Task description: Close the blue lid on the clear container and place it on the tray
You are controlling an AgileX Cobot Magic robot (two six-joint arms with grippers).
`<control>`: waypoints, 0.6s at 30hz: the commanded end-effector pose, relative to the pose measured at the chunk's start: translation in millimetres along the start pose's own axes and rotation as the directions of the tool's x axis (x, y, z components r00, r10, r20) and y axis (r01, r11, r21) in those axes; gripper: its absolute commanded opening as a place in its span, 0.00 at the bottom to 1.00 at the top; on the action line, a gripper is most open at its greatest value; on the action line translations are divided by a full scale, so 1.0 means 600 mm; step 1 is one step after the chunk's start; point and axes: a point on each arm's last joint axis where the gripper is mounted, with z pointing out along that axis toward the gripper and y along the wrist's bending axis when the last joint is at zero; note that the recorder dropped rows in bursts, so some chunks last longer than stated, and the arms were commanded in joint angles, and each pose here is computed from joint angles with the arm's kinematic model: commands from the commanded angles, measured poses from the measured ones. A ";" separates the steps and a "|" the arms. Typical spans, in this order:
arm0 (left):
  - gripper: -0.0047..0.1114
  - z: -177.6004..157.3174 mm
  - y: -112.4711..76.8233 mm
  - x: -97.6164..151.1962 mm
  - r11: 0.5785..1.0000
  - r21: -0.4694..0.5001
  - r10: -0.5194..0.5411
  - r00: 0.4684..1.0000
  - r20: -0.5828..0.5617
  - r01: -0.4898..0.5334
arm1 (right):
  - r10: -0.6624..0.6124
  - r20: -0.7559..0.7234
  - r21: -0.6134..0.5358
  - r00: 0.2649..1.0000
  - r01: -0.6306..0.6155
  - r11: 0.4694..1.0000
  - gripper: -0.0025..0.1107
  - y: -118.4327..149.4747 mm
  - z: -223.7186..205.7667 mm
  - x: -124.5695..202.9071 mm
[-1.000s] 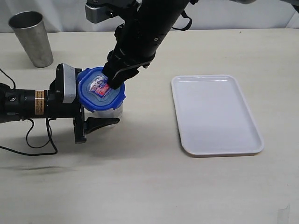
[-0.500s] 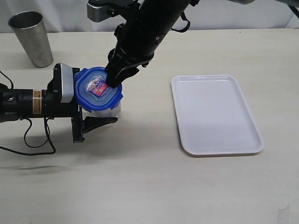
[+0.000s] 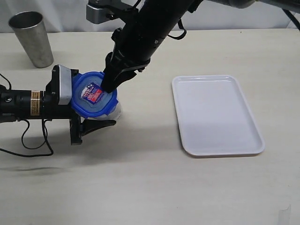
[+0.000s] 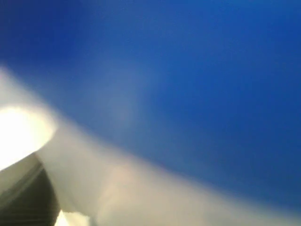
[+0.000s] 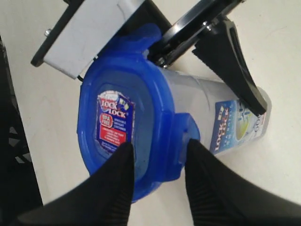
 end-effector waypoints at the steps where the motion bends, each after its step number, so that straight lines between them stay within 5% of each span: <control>1: 0.04 0.008 0.007 -0.021 0.998 -0.031 -0.057 0.996 0.074 0.060 | 0.000 -0.054 -0.042 0.999 -0.002 0.999 0.12 0.006 0.046 0.006; 4: 0.04 0.008 0.011 -0.021 0.996 -0.058 -0.067 0.995 0.076 0.072 | -0.022 -0.020 0.015 1.000 0.022 1.000 0.16 0.003 0.018 0.003; 10: 0.04 0.006 0.024 -0.020 0.989 -0.145 -0.012 0.997 0.071 0.022 | -0.193 -0.023 0.201 0.981 0.193 0.960 0.43 0.028 -0.071 0.000; 15: 0.04 0.006 0.023 -0.020 0.989 -0.137 -0.045 0.996 0.076 0.055 | -0.264 0.119 0.399 0.957 0.197 0.896 0.44 0.050 -0.142 -0.021; 18: 0.04 0.004 0.025 -0.027 0.989 -0.138 -0.040 0.996 0.081 0.051 | -0.192 0.226 0.378 0.955 0.096 0.921 0.36 0.061 -0.152 -0.030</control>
